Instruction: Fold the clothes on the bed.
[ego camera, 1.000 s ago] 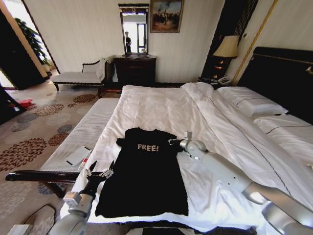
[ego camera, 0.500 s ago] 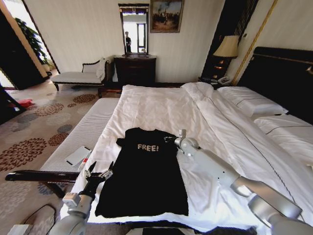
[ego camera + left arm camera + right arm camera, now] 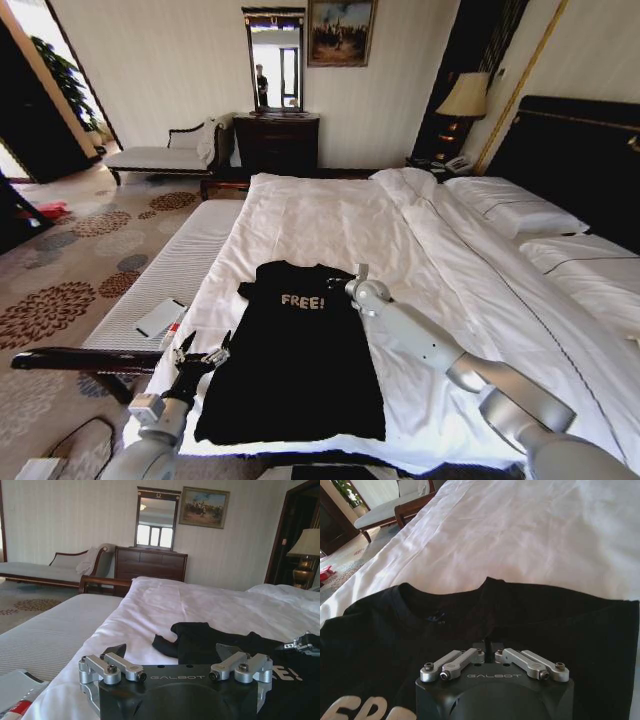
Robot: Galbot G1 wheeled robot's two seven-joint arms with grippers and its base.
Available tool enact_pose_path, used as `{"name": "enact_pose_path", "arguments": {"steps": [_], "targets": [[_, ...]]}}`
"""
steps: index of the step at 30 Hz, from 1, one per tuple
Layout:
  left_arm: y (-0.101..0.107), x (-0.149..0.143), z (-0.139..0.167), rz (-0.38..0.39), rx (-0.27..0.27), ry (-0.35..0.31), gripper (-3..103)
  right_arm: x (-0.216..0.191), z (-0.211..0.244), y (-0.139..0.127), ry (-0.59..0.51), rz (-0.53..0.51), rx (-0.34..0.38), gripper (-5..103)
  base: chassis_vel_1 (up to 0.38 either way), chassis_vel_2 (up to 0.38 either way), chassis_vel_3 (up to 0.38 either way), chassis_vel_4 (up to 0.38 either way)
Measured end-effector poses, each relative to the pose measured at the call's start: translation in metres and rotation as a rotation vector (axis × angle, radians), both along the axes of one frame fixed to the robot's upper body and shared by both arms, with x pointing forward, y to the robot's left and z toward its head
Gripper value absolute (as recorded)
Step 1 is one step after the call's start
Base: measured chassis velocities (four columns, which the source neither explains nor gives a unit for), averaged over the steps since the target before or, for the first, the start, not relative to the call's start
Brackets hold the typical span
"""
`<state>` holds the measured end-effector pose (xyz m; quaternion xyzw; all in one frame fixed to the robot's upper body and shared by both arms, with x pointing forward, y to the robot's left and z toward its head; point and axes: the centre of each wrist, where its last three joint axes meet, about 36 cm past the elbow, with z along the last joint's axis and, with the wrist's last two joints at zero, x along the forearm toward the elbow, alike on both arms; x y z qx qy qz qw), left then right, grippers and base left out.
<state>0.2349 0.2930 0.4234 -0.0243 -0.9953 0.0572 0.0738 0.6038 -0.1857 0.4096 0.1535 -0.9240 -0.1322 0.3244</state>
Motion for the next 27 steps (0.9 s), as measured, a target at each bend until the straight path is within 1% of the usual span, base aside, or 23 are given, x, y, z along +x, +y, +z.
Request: {"name": "enact_pose_path", "arguments": {"steps": [1,3,6,8,9,10,11,13,14,16,17,18,20,21,23,24,25,26,27], "targets": [[0.000,0.001,0.000,0.003,-0.001,0.003,100,-0.002,-0.001,0.000,0.001,0.004,0.001,10,0.000,0.000,0.000,0.000],[0.000,0.002,-0.001,0.005,-0.001,0.005,100,-0.004,-0.001,0.000,0.000,0.007,0.001,10,0.000,0.000,0.000,0.000],[0.000,0.007,-0.001,0.007,0.000,0.007,100,-0.009,0.001,-0.007,-0.015,0.019,-0.016,26,0.000,0.000,0.000,0.000],[-0.001,0.011,0.001,0.008,-0.001,0.008,100,-0.015,0.009,-0.009,-0.034,0.033,-0.009,37,0.000,0.000,0.000,0.000],[-0.001,0.011,0.001,0.008,-0.001,0.008,100,-0.015,0.009,-0.009,-0.034,0.033,-0.009,37,0.000,0.000,0.000,0.000],[-0.001,0.013,0.002,0.010,-0.001,0.008,100,-0.017,0.013,-0.010,-0.043,0.037,-0.003,42,0.000,0.000,0.000,0.000],[-0.001,0.014,0.003,0.010,-0.001,0.008,100,-0.018,0.015,-0.011,-0.049,0.039,0.000,42,0.000,0.000,0.000,0.000],[0.001,0.020,0.007,0.012,-0.002,0.006,100,-0.025,0.025,-0.020,-0.071,0.035,0.009,53,0.000,0.000,0.000,0.000],[0.001,0.020,0.007,0.012,-0.002,0.006,100,-0.025,0.025,-0.020,-0.071,0.035,0.009,53,0.000,0.000,0.000,0.000],[0.002,0.026,0.012,0.007,-0.010,0.003,100,-0.030,0.031,-0.030,-0.084,0.020,0.012,64,0.000,0.000,0.000,0.000],[0.004,0.034,0.016,0.002,-0.023,0.001,100,-0.035,0.036,-0.045,-0.096,-0.002,0.013,70,0.000,0.000,0.000,0.000],[0.004,0.034,0.016,0.002,-0.023,0.001,100,-0.035,0.036,-0.045,-0.096,-0.002,0.013,70,0.000,0.000,0.000,0.000],[0.011,0.053,0.019,-0.001,-0.057,0.015,100,-0.044,0.042,-0.068,-0.109,-0.041,0.015,80,0.000,0.000,0.000,0.000],[0.016,0.063,0.019,0.003,-0.067,0.020,100,-0.048,0.045,-0.080,-0.117,-0.066,0.018,80,0.000,0.000,0.000,0.000],[0.027,0.081,0.017,0.003,-0.074,0.023,100,-0.058,0.051,-0.106,-0.131,-0.121,0.027,91,0.000,0.000,0.000,0.000],[0.027,0.081,0.017,0.003,-0.074,0.023,100,-0.058,0.051,-0.106,-0.131,-0.121,0.027,91,0.000,0.000,0.000,0.000],[0.032,0.088,0.016,0.000,-0.075,0.027,100,-0.063,0.053,-0.117,-0.135,-0.144,0.029,96,0.000,0.000,0.000,0.000],[0.038,0.098,0.015,-0.009,-0.078,0.032,100,-0.071,0.054,-0.134,-0.140,-0.180,0.027,99,0.000,0.000,0.000,0.000],[0.041,0.103,0.014,-0.014,-0.080,0.037,100,-0.076,0.055,-0.143,-0.142,-0.198,0.026,99,0.000,0.000,0.000,0.000]]}}
